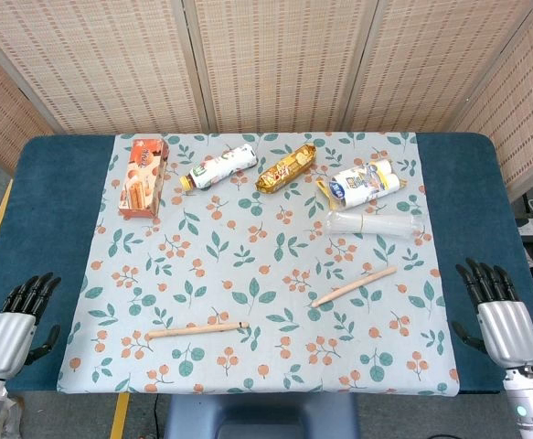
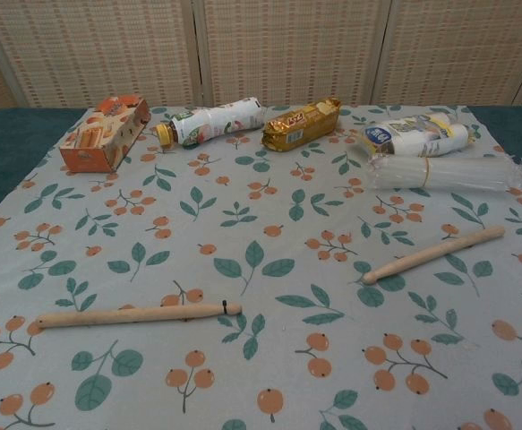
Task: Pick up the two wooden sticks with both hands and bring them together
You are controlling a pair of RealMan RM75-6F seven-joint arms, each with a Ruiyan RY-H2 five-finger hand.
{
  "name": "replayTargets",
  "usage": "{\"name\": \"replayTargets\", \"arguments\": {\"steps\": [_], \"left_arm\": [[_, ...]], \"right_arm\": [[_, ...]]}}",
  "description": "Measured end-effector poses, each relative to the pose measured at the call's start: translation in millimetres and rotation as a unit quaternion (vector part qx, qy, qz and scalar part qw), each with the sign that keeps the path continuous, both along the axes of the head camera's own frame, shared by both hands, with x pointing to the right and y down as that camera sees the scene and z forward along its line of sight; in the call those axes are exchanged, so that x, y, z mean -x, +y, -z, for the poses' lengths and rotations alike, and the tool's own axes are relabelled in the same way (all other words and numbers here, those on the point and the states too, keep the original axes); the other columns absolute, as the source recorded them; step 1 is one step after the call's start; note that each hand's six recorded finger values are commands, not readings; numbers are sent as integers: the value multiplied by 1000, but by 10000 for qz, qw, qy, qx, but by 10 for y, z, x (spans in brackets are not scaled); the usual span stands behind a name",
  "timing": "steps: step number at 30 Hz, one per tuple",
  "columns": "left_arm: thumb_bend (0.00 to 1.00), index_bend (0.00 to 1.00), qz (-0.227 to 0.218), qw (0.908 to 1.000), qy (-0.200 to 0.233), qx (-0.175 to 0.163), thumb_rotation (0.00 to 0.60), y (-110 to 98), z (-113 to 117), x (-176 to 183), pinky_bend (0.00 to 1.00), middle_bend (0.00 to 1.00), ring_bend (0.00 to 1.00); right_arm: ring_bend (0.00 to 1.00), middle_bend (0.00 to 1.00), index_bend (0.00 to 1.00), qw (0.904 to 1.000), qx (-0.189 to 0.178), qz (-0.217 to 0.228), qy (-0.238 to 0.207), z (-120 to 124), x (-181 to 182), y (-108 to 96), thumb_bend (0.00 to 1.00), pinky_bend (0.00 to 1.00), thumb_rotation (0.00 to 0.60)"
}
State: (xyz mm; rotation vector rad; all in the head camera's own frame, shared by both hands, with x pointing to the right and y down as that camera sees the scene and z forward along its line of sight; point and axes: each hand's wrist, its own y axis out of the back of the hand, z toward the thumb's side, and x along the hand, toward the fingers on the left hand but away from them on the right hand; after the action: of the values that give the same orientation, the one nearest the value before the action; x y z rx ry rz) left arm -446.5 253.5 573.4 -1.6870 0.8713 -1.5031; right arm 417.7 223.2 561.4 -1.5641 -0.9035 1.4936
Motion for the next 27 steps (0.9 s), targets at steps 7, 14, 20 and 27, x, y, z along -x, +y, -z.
{"name": "replayTargets", "arguments": {"steps": [7,14,20,27], "left_arm": [[445,0,-21,9999,93,-69,600,-19,21,-36,138,17,0],[443,0,-32,9999,113,-116,600,-46,3,-22,138,18,0],[443,0,-21,9999,65,-135,600,-62,-9,-29,139,18,0],[444,0,36,10000,18,-68,600,-59,-33,-17,143,23,0]], "right_arm": [[0,0,0,9999,51,64,73,-56,16,-17,191,0,600],[0,113,107,9977,333,517,297,-321,136,-195,192,0,600],[7,300,294,9896,550,1200,574,-749,349,-448,192,0,600],[64,384,404,9844,302,1649,528,-1139,566,-565,192,0,600]]}}
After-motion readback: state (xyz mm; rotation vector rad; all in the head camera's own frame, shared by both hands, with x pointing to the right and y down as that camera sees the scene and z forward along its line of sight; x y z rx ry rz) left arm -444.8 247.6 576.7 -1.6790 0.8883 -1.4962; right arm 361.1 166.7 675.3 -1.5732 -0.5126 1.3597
